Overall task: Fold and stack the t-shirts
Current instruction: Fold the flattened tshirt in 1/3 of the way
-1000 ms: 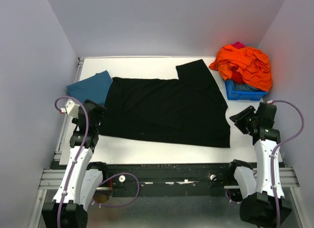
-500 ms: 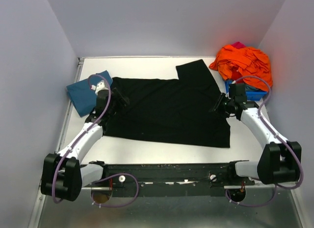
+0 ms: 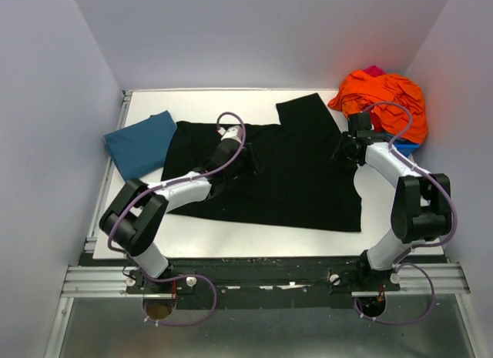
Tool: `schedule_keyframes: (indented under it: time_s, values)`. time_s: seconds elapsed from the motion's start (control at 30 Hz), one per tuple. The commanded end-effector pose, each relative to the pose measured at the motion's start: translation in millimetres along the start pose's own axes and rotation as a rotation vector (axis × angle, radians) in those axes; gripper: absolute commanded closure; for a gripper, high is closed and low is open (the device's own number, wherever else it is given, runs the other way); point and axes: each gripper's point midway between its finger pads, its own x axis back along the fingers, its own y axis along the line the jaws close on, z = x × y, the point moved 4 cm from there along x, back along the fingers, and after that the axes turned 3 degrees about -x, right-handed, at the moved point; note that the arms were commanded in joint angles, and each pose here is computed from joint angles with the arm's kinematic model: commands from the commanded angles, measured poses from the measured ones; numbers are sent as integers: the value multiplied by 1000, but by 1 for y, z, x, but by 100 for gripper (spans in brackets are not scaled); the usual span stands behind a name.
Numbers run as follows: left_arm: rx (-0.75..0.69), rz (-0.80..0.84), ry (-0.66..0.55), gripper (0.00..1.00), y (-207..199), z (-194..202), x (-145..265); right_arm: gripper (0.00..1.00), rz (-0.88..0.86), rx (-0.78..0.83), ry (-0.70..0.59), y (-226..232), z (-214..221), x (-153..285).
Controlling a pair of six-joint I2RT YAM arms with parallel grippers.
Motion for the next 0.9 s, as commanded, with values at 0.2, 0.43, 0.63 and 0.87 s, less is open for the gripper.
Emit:
schedule_keyframes:
  time_s: [0.2,0.43,0.63,0.87]
  values:
    - [-13,85,71,41,-59,24,-49,65,45,29,51,5,-7,-43]
    - [-43,44,110,42,-63,37,-61,65,85,33,57,3,-10,-53]
    - [-60,8,173,46,-61,53,-72,66,115,38,74,2,-12,-61]
    - [-69,-29,213,48,-56,61,-80,72,115,45,99,3,-10,-64]
